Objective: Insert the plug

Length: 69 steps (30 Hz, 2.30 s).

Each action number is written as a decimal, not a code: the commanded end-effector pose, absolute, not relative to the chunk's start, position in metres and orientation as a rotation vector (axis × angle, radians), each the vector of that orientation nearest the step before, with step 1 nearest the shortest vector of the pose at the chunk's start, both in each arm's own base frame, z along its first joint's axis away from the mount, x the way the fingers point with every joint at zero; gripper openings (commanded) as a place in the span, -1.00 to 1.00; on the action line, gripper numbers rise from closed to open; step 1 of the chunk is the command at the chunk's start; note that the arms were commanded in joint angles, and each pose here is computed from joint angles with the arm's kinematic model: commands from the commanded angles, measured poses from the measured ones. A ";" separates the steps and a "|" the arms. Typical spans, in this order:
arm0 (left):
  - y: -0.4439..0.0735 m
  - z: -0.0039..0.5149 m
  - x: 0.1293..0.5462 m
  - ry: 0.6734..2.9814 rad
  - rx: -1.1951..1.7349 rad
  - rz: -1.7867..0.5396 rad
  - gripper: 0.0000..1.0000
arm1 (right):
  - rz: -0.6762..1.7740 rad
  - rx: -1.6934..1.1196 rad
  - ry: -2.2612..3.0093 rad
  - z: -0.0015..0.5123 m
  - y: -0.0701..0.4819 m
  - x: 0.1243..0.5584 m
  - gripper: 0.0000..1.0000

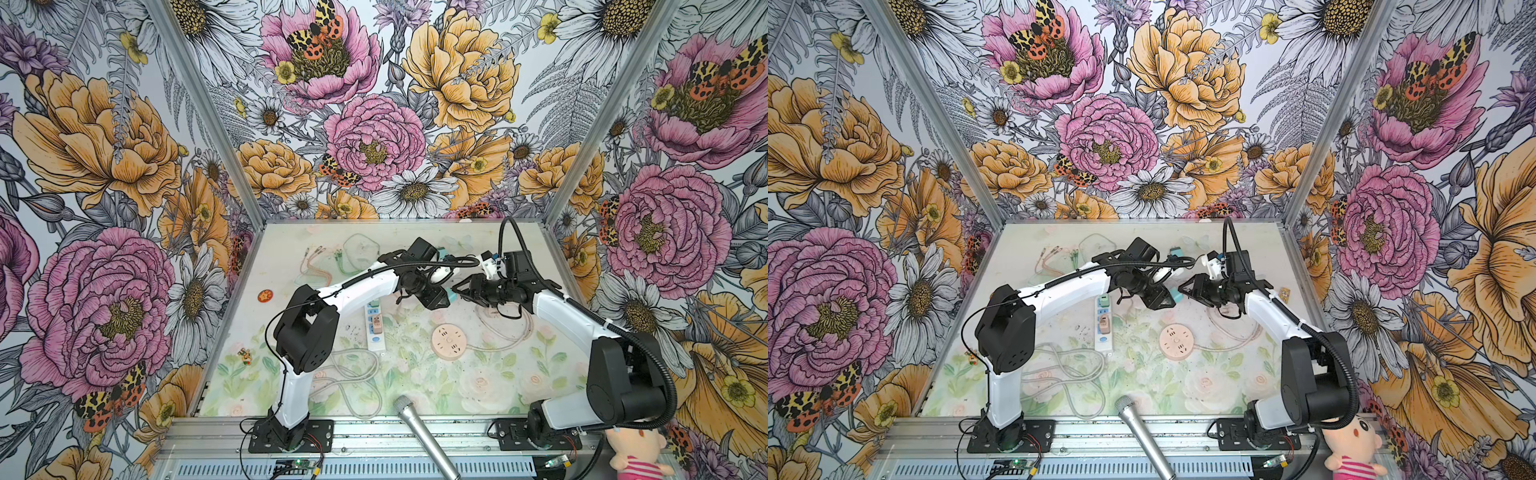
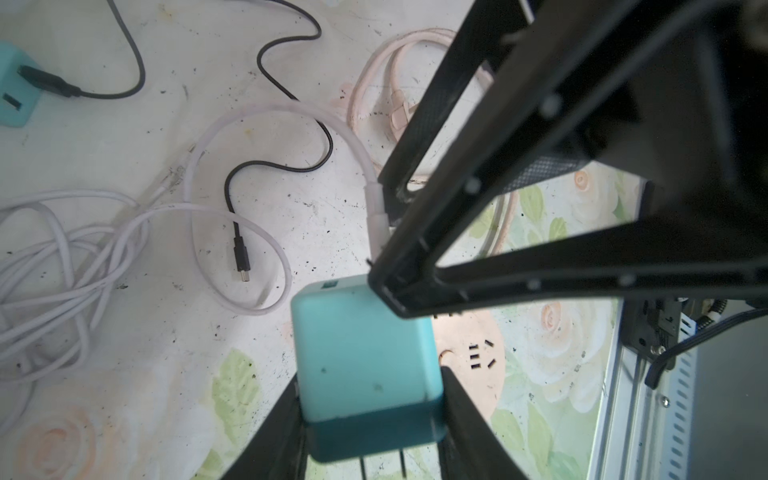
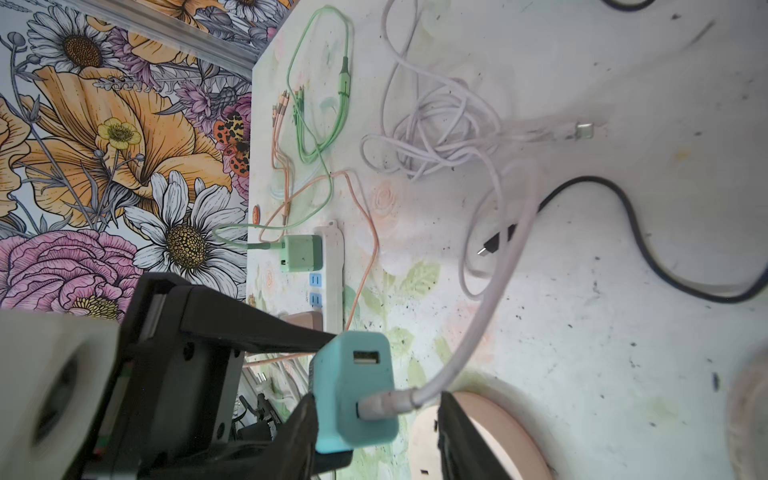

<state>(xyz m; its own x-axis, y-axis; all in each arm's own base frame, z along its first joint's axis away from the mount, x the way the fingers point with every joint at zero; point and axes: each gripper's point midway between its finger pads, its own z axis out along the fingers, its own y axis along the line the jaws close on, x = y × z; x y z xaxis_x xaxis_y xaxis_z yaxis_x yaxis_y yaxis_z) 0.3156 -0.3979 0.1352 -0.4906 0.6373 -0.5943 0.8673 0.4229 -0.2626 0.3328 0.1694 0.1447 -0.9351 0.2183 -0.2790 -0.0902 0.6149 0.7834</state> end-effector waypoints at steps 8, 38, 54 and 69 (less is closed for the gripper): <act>-0.403 0.152 0.319 2.174 1.296 -0.812 -0.22 | 1.290 0.046 2.526 0.135 0.185 0.325 -0.01; -0.391 0.171 0.326 2.138 1.110 -0.797 0.04 | 1.179 0.039 2.576 0.125 0.198 0.336 -1.00; -0.301 0.204 0.339 2.231 0.587 -0.612 0.12 | 0.815 -0.006 2.575 0.148 0.185 0.334 -1.00; -0.264 0.179 0.330 2.386 0.227 -0.533 0.08 | 0.336 0.171 2.502 0.161 0.174 0.299 -1.00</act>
<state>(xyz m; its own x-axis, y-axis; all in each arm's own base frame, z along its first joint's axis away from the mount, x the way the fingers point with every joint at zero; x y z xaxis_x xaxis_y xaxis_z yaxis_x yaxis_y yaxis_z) 0.3301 -0.2733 0.1661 -0.7608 0.1005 -0.6412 0.3655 0.8827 -0.2953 0.2964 0.1911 0.1425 -0.8827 0.1048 -0.4581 -0.0678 0.9363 0.3447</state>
